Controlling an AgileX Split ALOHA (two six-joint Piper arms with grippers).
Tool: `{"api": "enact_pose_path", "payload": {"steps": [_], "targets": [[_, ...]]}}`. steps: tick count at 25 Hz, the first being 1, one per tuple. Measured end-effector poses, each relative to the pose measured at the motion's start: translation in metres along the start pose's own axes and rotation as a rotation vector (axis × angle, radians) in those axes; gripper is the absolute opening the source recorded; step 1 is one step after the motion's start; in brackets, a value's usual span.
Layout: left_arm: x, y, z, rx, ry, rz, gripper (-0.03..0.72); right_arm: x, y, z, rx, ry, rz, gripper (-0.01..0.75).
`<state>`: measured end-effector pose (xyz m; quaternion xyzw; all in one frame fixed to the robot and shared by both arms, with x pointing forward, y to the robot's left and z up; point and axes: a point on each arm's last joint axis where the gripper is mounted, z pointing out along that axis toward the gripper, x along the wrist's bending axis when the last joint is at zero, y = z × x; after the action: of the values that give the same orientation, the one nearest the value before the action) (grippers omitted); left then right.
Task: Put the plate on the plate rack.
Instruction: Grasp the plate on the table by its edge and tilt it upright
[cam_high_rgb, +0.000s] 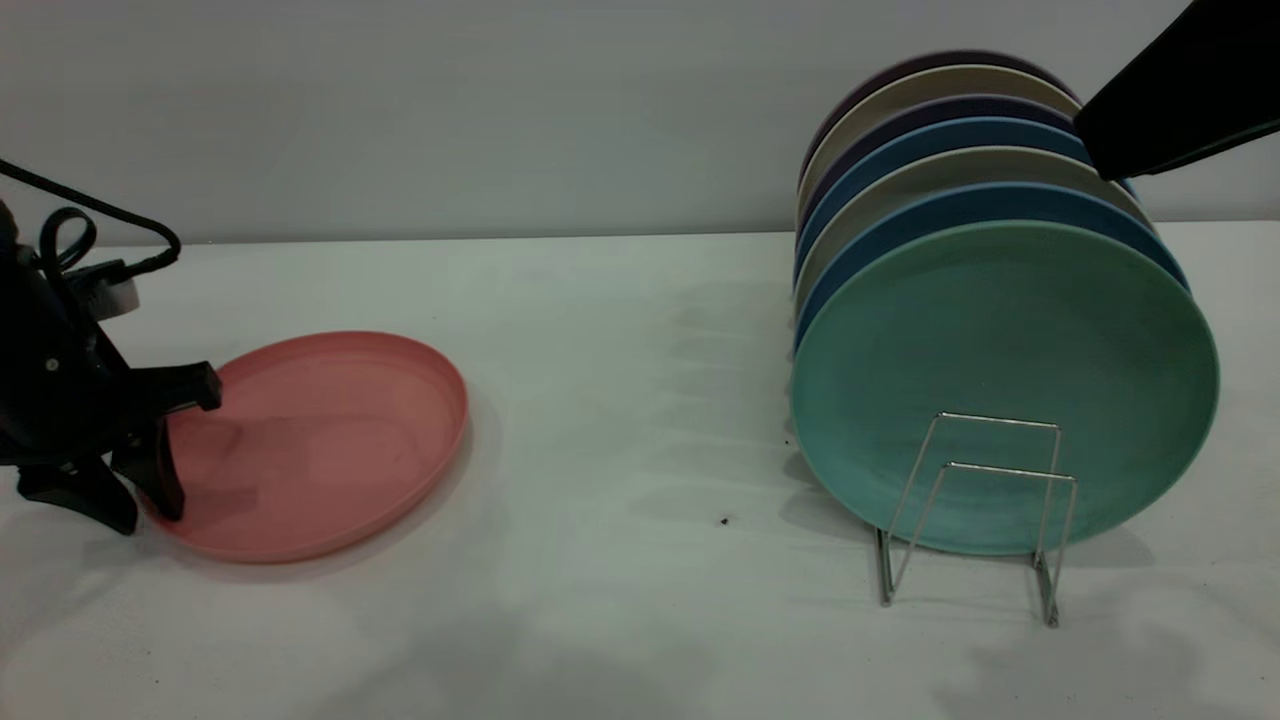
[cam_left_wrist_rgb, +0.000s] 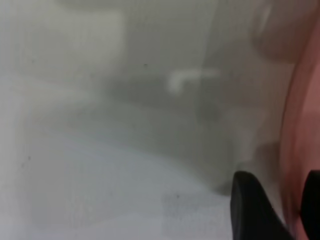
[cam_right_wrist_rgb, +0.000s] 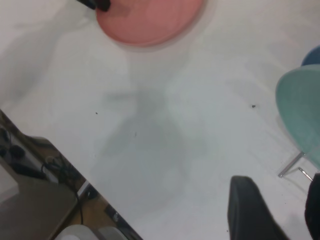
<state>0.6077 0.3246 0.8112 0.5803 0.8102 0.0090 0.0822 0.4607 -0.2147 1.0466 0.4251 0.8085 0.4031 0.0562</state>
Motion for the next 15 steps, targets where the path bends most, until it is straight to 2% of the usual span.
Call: {"api": "enact_pose_path", "payload": {"steps": [3,9,15], "targets": [[0.000,0.003,0.001,-0.032,-0.001,0.000,0.210,0.000,0.000,0.000,0.000,0.000,0.000,0.299],[-0.001,0.010,0.000,-0.114,-0.009,0.023,0.053,0.000,0.000,0.000,0.000,0.000,0.000,0.299],[-0.002,0.013,-0.001,-0.138,-0.003,0.168,0.045,0.000,0.000,0.000,0.003,0.004,0.000,0.299]]}}
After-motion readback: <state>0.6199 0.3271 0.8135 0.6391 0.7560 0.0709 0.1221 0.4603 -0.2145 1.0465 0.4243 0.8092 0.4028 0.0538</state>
